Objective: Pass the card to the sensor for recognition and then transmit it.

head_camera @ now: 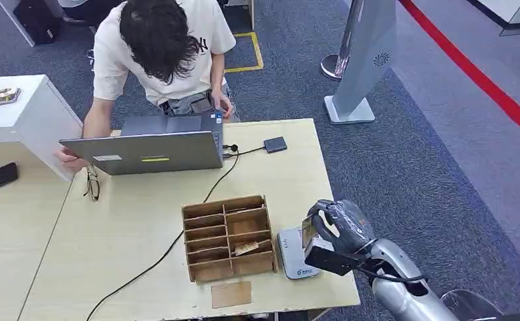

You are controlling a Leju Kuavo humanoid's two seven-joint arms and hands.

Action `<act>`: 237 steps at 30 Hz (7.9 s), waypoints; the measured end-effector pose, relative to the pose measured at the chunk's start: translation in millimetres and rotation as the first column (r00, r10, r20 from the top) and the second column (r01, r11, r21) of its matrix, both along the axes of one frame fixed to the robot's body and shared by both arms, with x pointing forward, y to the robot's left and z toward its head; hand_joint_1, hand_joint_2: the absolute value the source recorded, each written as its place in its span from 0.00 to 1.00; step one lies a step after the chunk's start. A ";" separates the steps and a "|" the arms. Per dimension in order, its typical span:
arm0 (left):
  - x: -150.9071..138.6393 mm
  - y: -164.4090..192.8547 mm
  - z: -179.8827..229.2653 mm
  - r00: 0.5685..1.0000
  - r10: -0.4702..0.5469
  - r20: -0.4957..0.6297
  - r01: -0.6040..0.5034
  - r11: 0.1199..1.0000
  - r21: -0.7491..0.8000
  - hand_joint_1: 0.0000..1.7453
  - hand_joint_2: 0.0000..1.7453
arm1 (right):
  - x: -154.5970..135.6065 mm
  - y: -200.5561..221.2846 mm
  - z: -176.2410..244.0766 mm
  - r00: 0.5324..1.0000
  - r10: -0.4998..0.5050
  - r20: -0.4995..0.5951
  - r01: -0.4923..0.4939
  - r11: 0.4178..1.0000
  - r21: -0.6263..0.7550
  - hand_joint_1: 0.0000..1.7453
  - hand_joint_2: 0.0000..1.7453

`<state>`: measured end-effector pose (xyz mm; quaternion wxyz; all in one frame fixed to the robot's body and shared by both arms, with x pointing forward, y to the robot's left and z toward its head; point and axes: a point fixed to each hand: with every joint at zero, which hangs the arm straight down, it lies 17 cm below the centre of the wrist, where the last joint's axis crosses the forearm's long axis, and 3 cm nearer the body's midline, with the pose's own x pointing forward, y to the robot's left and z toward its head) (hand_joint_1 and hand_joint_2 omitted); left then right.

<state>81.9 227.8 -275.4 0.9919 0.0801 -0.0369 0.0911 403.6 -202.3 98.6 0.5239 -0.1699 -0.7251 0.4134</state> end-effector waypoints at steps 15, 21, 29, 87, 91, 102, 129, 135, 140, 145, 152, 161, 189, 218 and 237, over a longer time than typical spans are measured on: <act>0.8 -0.1 0.1 1.000 -0.003 0.003 0.003 1.000 0.001 0.00 0.00 | -2.5 10.3 16.2 0.999 0.050 -0.014 -0.047 0.985 0.165 1.00 1.00; 1.0 -0.4 0.2 1.000 -0.011 0.003 0.011 1.000 0.001 0.00 0.00 | 11.6 26.6 37.0 0.996 0.086 0.000 -0.083 0.961 0.264 1.00 1.00; 1.5 -0.7 0.2 1.000 -0.026 0.004 0.026 1.000 0.001 0.00 0.00 | 43.4 42.4 73.0 0.994 0.103 0.039 -0.110 0.936 0.335 1.00 1.00; 6.7 -7.9 1.6 0.980 -0.197 0.004 0.197 0.980 0.001 0.00 0.00 | 102.9 185.7 91.9 0.973 -0.067 0.222 0.069 0.998 -0.002 0.00 1.00; 6.7 -7.2 1.6 0.982 -0.188 0.004 0.188 0.982 0.004 0.00 0.00 | 91.6 188.5 91.4 0.975 -0.057 0.216 0.045 0.997 0.057 0.00 1.00; 3.7 -5.7 1.1 0.991 -0.131 -0.002 0.131 0.991 0.002 0.00 0.00 | 44.2 176.8 112.4 0.978 -0.041 0.207 -0.038 0.931 0.364 0.00 1.00; 2.0 -2.3 0.7 0.996 -0.091 -0.002 0.091 0.996 0.013 0.00 0.00 | -43.0 154.3 108.0 0.985 0.127 0.119 -0.173 0.671 0.721 0.00 0.00; 1.5 -2.1 0.7 0.995 -0.096 -0.004 0.096 0.995 0.015 0.00 0.00 | -54.8 150.0 85.1 0.987 0.155 0.052 -0.139 0.630 0.764 0.00 0.00; 1.3 -2.0 0.7 0.995 -0.095 -0.005 0.095 0.995 0.015 0.00 0.00 | -62.3 140.3 67.1 0.987 0.162 -0.008 -0.090 0.593 0.800 0.00 0.00; 0.7 -1.0 0.7 0.996 -0.089 -0.009 0.089 0.996 0.019 0.00 0.00 | -69.1 128.9 51.9 0.987 0.152 -0.053 -0.044 0.570 0.821 0.00 0.00; 0.6 -0.2 0.7 0.996 -0.087 -0.009 0.088 0.996 0.023 0.00 0.00 | -73.4 120.0 41.3 0.988 0.135 -0.080 -0.011 0.568 0.823 0.00 0.00; 0.6 -0.1 0.7 0.996 -0.087 -0.009 0.087 0.996 0.023 0.00 0.00 | -76.6 117.8 37.5 0.986 0.136 -0.094 0.003 0.557 0.831 0.00 1.00; 1.2 -0.2 0.8 0.994 -0.113 -0.008 0.113 0.993 0.025 0.00 0.00 | -62.0 164.2 87.6 0.939 0.006 0.344 -0.118 0.945 0.304 0.00 1.00; 1.5 -3.2 0.8 0.988 -0.154 -0.012 0.154 0.988 0.014 0.00 0.00 | -25.0 167.6 101.6 0.815 -0.033 0.579 0.080 0.995 -0.056 0.53 1.00; 1.7 -3.8 0.8 0.987 -0.162 -0.011 0.162 0.987 0.012 0.00 0.00 | -16.2 168.7 90.6 0.829 -0.051 0.557 0.117 0.989 -0.085 0.55 1.00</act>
